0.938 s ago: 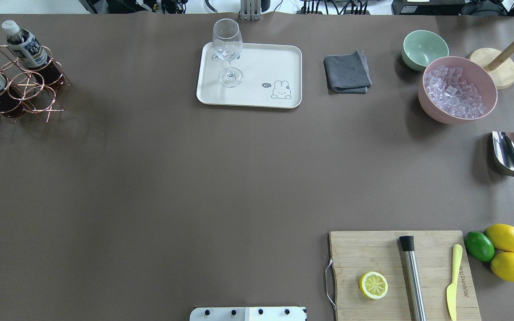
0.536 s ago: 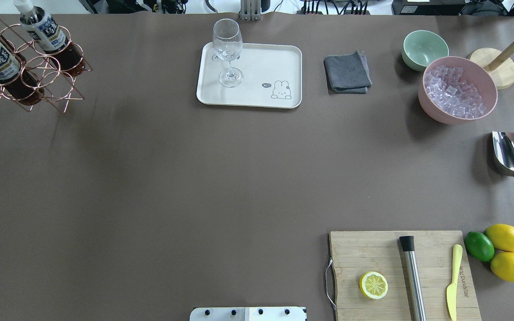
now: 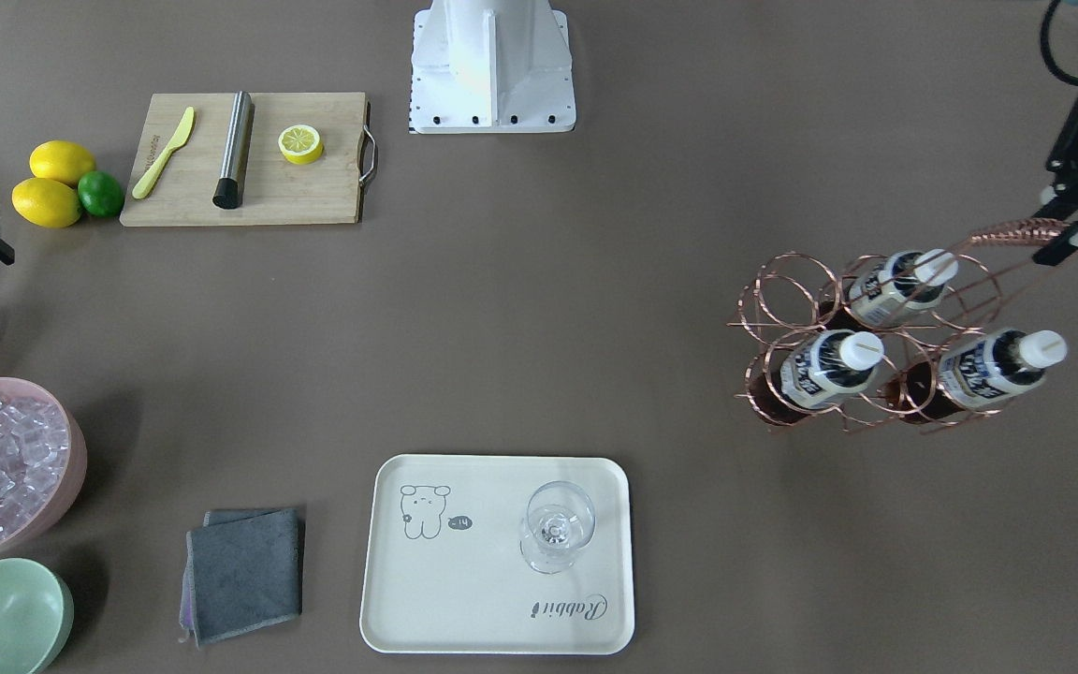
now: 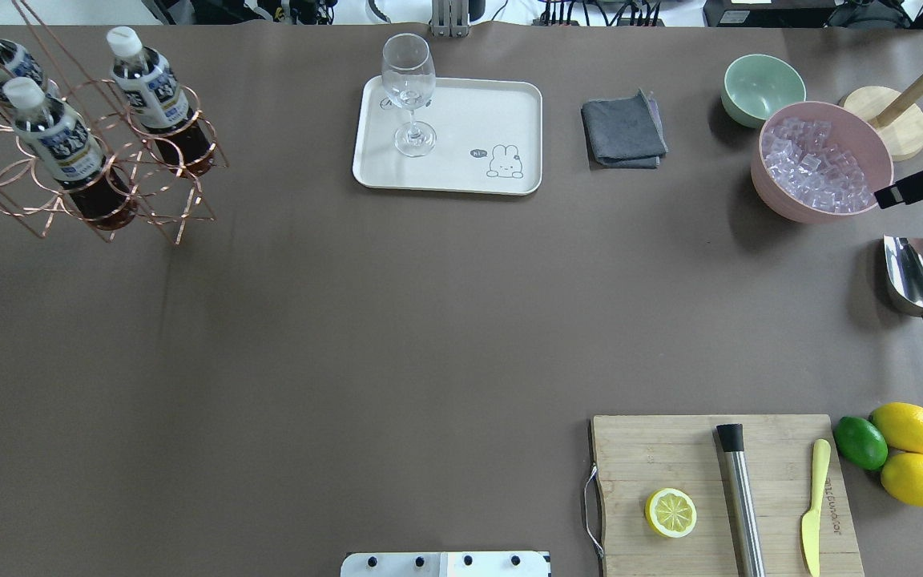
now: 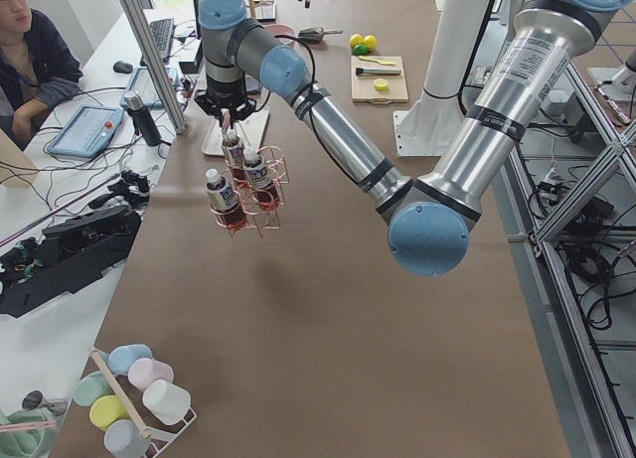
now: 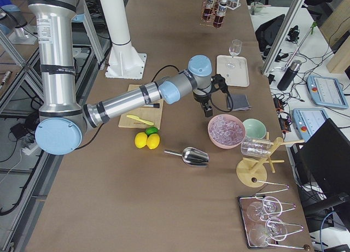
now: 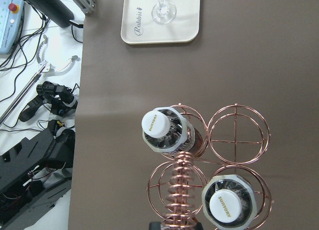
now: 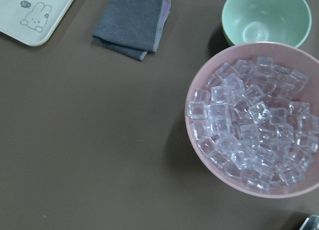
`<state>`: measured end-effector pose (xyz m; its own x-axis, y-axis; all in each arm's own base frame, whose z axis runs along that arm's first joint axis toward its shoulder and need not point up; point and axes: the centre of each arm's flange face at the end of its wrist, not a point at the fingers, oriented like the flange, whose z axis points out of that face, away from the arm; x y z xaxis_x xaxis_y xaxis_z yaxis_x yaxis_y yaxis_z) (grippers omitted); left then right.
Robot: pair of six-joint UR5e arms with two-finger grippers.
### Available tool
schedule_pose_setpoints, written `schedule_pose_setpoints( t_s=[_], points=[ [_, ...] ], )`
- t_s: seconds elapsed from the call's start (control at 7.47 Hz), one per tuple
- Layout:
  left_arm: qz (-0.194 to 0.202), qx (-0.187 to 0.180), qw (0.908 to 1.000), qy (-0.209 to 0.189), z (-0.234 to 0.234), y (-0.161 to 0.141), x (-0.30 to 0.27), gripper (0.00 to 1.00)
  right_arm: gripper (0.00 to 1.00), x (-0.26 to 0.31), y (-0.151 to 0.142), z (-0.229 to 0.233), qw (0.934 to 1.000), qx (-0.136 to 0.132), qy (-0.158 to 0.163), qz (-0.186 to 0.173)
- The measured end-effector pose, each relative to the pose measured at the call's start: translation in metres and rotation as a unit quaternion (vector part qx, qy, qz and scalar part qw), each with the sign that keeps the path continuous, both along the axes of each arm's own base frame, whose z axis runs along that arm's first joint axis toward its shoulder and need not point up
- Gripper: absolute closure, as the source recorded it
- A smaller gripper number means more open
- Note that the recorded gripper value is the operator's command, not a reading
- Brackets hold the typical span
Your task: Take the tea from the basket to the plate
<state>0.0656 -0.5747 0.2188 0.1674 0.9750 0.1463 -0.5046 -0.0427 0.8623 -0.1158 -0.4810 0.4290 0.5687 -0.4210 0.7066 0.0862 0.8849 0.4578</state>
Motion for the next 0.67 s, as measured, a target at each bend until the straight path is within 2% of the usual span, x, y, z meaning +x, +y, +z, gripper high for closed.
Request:
schedule_pose_setpoints(
  t_s=[0.13,0.4,0.67],
  points=[
    [0.02,0.009,0.9997,0.008,-0.023,0.011,0.033,1.0,0.0,-0.017,0.006,-0.008,0.9997,0.017,-0.017,0.006],
    [0.035,-0.007,0.999,0.027,-0.069,0.041,0.099,1.0,0.0,-0.041,0.023,-0.025,0.9967,0.038,-0.067,0.025],
    [0.036,-0.025,0.9985,0.033,-0.112,0.073,0.171,1.0,0.0,-0.056,0.035,-0.041,0.9881,0.105,-0.104,0.043]
  ],
)
